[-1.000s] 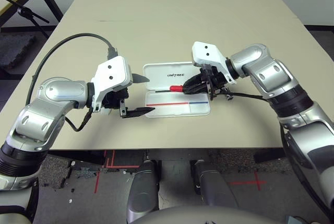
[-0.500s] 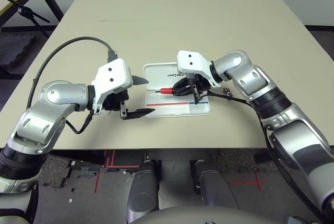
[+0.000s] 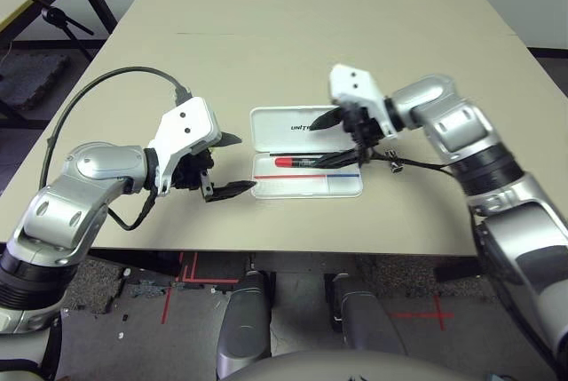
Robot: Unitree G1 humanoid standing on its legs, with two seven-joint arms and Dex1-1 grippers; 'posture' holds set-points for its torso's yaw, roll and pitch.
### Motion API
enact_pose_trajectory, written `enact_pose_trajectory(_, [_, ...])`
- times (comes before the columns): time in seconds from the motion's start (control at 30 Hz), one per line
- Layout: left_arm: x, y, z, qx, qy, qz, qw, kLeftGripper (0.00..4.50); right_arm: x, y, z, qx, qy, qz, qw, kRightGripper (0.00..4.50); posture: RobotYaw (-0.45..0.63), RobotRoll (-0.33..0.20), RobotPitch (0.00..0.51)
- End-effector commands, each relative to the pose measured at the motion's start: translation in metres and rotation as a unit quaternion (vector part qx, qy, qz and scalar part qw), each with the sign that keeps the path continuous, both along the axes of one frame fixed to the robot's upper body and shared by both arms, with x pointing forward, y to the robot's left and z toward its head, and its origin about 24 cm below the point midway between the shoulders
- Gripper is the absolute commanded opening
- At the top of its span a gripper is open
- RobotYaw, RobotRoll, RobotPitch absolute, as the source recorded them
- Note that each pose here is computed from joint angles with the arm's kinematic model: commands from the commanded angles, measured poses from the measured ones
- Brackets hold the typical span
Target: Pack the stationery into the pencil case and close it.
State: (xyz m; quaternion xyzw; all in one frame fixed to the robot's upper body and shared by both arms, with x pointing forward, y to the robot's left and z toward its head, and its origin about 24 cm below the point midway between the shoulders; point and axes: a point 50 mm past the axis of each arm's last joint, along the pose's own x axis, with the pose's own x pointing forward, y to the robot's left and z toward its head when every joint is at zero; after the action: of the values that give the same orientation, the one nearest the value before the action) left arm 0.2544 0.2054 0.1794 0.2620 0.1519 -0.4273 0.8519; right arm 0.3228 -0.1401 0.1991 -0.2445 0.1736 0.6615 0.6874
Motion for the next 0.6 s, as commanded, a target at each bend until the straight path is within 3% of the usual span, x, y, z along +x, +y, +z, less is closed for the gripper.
enact_pose_trajectory(0.03, [0.002, 0.009, -0.007, 0.007, 0.010, 0.066, 0.998, 4.50, -0.015, -0.023, 0.000, 0.005, 0.045, -0.001, 0.999, 4.46, 0.12, 0.000, 0.157])
enact_pose_trajectory(0.23, [0.004, 0.021, -0.014, 0.002, 0.042, 0.188, 0.981, 4.50, -0.032, -0.057, -0.007, -0.032, 0.070, -0.043, 0.996, 4.46, 0.10, 0.000, 0.166])
enact_pose_trajectory(0.6, [0.018, 0.047, -0.023, 0.026, 0.092, 0.352, 0.931, 4.50, -0.040, -0.057, -0.015, -0.038, 0.074, -0.055, 0.995, 4.46, 0.07, 0.000, 0.178])
